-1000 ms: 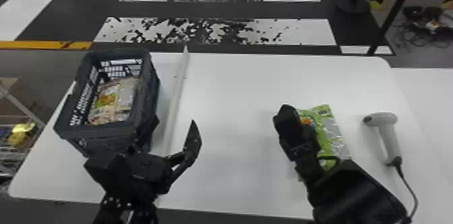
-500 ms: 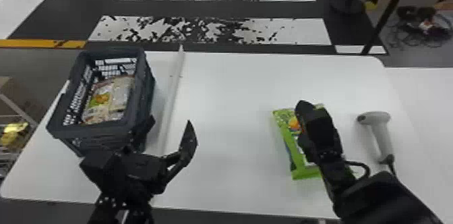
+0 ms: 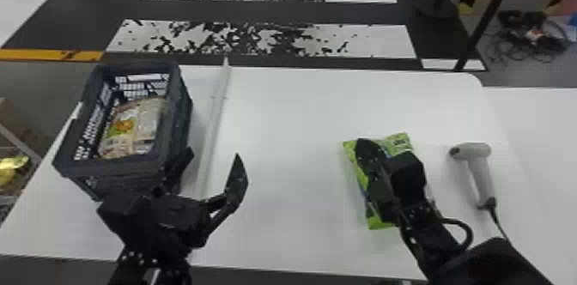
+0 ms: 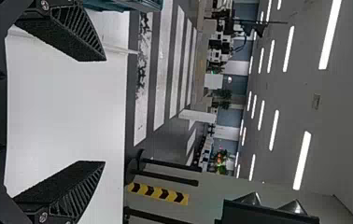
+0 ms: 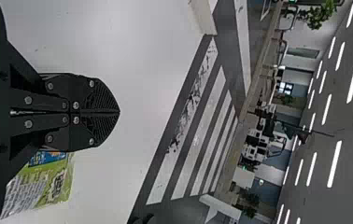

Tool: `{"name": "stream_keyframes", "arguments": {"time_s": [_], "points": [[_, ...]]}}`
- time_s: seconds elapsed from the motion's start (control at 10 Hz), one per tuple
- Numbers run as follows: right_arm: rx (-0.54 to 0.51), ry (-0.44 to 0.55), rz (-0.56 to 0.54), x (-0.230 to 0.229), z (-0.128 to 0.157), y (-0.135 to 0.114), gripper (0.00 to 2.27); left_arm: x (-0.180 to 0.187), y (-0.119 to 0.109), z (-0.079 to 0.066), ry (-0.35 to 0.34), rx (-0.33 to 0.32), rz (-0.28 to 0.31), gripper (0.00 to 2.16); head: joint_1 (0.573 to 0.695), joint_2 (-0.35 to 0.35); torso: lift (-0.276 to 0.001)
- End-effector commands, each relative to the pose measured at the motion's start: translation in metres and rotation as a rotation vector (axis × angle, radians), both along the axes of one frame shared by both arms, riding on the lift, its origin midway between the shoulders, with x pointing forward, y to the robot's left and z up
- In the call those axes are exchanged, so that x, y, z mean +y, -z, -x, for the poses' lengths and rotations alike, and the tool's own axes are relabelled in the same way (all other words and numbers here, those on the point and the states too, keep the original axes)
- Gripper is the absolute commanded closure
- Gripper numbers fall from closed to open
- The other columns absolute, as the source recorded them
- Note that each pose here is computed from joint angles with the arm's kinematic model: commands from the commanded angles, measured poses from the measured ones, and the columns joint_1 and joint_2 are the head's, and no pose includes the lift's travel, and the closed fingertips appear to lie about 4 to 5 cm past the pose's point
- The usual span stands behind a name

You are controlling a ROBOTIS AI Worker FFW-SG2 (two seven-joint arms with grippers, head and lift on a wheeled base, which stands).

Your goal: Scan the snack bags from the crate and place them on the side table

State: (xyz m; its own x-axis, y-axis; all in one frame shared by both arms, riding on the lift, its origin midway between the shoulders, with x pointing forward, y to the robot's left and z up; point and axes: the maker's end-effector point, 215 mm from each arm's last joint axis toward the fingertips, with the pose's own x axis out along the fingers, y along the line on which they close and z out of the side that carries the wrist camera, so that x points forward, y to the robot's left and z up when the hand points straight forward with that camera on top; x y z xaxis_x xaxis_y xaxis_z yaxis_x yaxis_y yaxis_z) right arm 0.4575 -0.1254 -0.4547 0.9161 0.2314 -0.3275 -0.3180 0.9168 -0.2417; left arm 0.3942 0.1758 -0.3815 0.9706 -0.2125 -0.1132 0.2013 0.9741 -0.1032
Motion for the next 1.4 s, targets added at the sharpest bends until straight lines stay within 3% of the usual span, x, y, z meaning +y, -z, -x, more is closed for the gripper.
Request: {"name": "stream_keyframes", "arguments": {"time_s": [0.0, 0.4, 0.6, 1.1, 1.2, 1.3], "points": [[0.031, -0.040, -0.022, 0.014, 0.002, 0.008, 2.26, 0.000, 0.001, 0.000, 0.001, 0.003, -0.002, 0.09, 0.695, 0.058, -0.081], [0.161, -0.083, 0.046, 0.020, -0.007, 0.063, 2.26, 0.001, 0.000, 0.001, 0.002, 0.000, -0.004, 0.09, 0.695, 0.091, -0.081], [0.178, -0.082, 0.063, 0.019, -0.012, 0.076, 2.26, 0.002, 0.000, 0.001, 0.001, 0.001, -0.004, 0.09, 0.695, 0.094, -0.081], [0.153, -0.055, 0.096, 0.009, -0.024, 0.077, 2.26, 0.003, -0.001, 0.001, -0.004, -0.005, -0.002, 0.09, 0.695, 0.079, -0.081], [0.129, -0.064, 0.071, 0.016, -0.021, 0.066, 2.26, 0.003, -0.001, 0.001, -0.004, -0.005, -0.002, 0.09, 0.695, 0.077, -0.081], [0.072, -0.078, 0.025, 0.029, -0.016, 0.033, 2.26, 0.003, -0.001, 0.001, -0.004, -0.005, -0.002, 0.09, 0.695, 0.079, -0.081]]}}
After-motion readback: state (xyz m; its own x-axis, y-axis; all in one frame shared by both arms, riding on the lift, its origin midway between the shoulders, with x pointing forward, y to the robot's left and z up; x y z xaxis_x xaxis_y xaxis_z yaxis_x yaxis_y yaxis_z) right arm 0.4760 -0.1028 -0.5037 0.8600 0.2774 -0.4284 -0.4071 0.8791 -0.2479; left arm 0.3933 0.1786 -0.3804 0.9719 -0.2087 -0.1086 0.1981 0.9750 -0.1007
